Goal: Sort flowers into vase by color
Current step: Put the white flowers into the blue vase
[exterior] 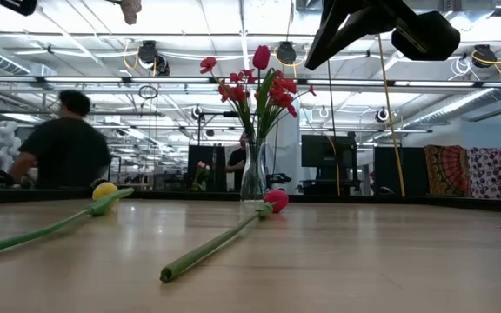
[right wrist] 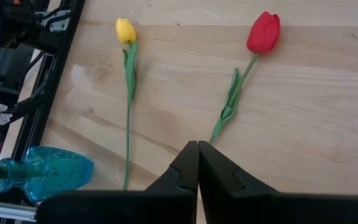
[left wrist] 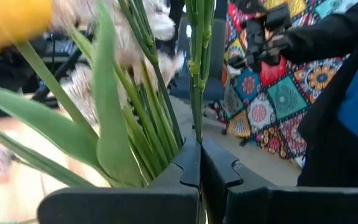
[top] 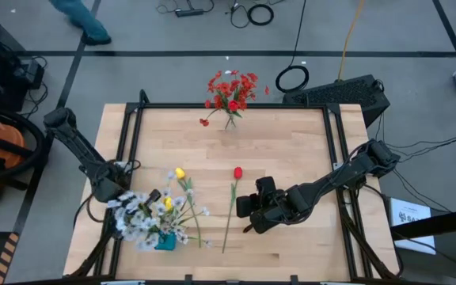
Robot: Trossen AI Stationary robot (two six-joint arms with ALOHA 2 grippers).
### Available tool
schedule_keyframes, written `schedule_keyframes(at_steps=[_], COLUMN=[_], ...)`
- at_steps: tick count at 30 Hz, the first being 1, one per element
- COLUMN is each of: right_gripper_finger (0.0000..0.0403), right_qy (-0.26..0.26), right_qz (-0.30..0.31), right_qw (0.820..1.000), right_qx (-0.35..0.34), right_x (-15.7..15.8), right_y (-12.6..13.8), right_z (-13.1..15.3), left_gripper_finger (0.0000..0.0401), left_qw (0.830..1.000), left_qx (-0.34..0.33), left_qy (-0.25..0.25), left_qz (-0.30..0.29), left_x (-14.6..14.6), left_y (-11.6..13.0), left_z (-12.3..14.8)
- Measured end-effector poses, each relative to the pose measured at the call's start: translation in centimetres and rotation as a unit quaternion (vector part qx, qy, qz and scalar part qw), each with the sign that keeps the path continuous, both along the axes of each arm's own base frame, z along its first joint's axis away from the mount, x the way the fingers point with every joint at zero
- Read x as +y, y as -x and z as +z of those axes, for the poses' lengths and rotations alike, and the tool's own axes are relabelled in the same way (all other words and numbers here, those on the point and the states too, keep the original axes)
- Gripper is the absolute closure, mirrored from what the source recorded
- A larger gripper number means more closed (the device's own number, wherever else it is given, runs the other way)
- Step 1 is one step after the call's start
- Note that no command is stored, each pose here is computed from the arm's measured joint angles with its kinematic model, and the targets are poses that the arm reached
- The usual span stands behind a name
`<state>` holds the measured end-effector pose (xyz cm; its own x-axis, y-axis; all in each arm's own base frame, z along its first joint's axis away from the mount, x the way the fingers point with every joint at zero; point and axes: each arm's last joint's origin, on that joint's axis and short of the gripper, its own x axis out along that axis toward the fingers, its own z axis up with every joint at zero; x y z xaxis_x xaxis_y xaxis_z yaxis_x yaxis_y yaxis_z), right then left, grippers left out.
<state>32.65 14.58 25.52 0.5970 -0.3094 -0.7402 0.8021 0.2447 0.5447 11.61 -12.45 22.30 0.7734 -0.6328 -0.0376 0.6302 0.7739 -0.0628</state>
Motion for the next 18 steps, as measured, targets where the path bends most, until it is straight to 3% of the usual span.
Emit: schedule_keyframes(at_steps=[9, 18], right_gripper_finger=[0.0403, 0.0403], right_qy=[-0.002, 0.004], right_qz=[0.000, 0.008], right_qw=[1.000, 1.000], right_qx=[-0.004, -0.002], right_x=[0.0, 0.0], right_y=[-0.1, -0.1], right_z=[0.0, 0.1], left_gripper_finger=[0.0401, 0.0383], left_qw=[0.999, 0.995], left_qx=[0.030, 0.100], left_qy=[-0.031, -0.008], left_qz=[-0.003, 0.015], left_x=[-1.1, -1.2], left_y=[0.0, 0.2], left_z=[-1.6, -3.0])
